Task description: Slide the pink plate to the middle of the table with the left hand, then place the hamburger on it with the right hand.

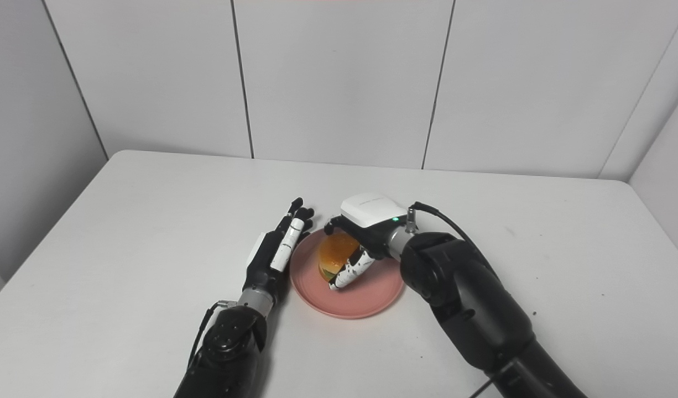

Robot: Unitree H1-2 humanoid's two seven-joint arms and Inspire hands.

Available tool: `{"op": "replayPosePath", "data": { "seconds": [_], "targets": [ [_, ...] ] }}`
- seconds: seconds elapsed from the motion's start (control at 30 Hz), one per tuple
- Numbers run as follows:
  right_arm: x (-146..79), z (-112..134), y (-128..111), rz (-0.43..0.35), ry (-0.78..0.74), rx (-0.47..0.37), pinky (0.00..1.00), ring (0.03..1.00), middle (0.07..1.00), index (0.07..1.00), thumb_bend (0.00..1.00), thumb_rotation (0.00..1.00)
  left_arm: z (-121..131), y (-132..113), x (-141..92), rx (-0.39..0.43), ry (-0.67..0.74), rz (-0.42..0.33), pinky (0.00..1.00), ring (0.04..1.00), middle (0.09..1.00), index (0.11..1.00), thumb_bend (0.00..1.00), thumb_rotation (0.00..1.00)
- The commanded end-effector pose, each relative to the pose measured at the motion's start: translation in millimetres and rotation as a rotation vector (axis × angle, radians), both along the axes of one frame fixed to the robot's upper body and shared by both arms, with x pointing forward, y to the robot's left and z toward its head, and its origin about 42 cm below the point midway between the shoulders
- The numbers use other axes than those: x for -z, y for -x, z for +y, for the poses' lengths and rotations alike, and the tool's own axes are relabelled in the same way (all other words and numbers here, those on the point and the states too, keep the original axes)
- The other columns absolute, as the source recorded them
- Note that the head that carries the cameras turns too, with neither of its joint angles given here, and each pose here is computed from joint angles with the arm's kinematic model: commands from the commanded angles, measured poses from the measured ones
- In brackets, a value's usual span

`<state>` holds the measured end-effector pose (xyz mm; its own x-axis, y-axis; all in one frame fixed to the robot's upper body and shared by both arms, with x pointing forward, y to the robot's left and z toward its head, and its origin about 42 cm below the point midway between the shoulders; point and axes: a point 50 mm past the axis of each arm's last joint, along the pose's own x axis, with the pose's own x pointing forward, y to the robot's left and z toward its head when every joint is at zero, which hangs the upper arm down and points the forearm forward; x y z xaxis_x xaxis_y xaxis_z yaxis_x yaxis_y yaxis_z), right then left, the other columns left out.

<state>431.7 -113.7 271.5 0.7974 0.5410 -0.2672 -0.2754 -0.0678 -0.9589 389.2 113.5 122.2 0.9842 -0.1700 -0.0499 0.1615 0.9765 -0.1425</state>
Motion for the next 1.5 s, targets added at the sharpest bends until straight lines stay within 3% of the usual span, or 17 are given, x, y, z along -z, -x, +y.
{"op": "replayPosePath", "data": {
  "seconds": [0.0, 0.1, 0.33, 0.53, 0.67, 0.77, 0.87, 1.1, 1.17, 1.23, 1.47],
  "targets": [
    [-32.6, -4.4, -0.4, -0.063, -0.068, 0.007, 0.82, 0.872, 0.843, 0.748, 1.00, 0.46, -5.5, -0.5, 5.2, 0.035, -0.007, 0.045, 0.93, 0.956, 0.938, 0.957, 0.76, 0.83],
    [-37.5, -11.9, 3.8, -0.072, -0.134, 0.000, 0.80, 0.855, 0.829, 0.732, 1.00, 0.45, -4.0, -0.7, 4.4, 0.034, -0.017, 0.042, 0.95, 0.960, 0.935, 0.953, 0.76, 0.83],
    [-46.1, -37.1, 14.5, -0.122, -0.347, -0.018, 0.62, 0.721, 0.747, 0.697, 1.00, 0.45, -2.2, -1.3, 4.4, 0.037, -0.010, 0.043, 0.92, 0.944, 0.940, 0.943, 0.73, 0.83],
    [-31.7, -59.6, 13.2, -0.139, -0.535, 0.021, 0.60, 0.685, 0.722, 0.711, 0.90, 0.46, 0.6, -1.9, 0.2, 0.024, 0.004, 0.027, 0.91, 0.943, 0.941, 0.950, 0.74, 0.84],
    [-6.8, -66.8, 8.9, -0.100, -0.736, 0.082, 0.60, 0.692, 0.731, 0.735, 0.86, 0.46, 7.1, -4.7, -4.2, 0.000, 0.011, 0.000, 0.91, 0.958, 0.948, 0.953, 0.75, 0.83],
    [15.4, -66.3, 6.4, -0.038, -0.918, 0.156, 0.67, 0.777, 0.808, 0.792, 0.82, 0.57, 12.7, -7.4, -7.9, -0.024, -0.003, -0.038, 0.92, 0.953, 0.938, 0.956, 0.74, 0.85],
    [42.3, -62.2, 4.5, 0.052, -1.170, 0.274, 0.69, 0.794, 0.823, 0.820, 0.80, 0.66, 21.9, -14.0, -17.1, -0.058, -0.014, -0.070, 0.94, 0.954, 0.943, 0.959, 0.76, 0.85],
    [91.6, -52.6, 6.7, 0.254, -1.805, 0.537, 0.87, 0.893, 0.897, 0.893, 0.78, 0.72, 41.4, -24.8, -27.4, -0.118, -0.071, -0.121, 0.96, 0.949, 0.933, 0.949, 0.77, 0.86],
    [103.9, -50.0, 8.0, 0.259, -1.874, 0.557, 0.94, 0.937, 0.939, 0.965, 0.77, 0.78, 42.2, -24.8, -26.8, -0.120, -0.075, -0.121, 0.98, 0.947, 0.932, 0.944, 0.79, 0.84],
    [113.3, -47.6, 9.8, 0.256, -1.910, 0.569, 0.99, 0.968, 0.964, 0.993, 0.77, 0.78, 42.1, -24.4, -26.0, -0.121, -0.077, -0.117, 0.99, 0.949, 0.934, 0.942, 0.79, 0.83],
    [127.4, -42.8, 16.2, 0.197, -1.881, 0.617, 1.00, 0.994, 0.974, 1.000, 0.73, 0.83, 41.6, -23.2, -22.0, -0.128, -0.069, -0.105, 1.00, 0.967, 0.946, 0.945, 0.80, 0.82]
  ]
}}
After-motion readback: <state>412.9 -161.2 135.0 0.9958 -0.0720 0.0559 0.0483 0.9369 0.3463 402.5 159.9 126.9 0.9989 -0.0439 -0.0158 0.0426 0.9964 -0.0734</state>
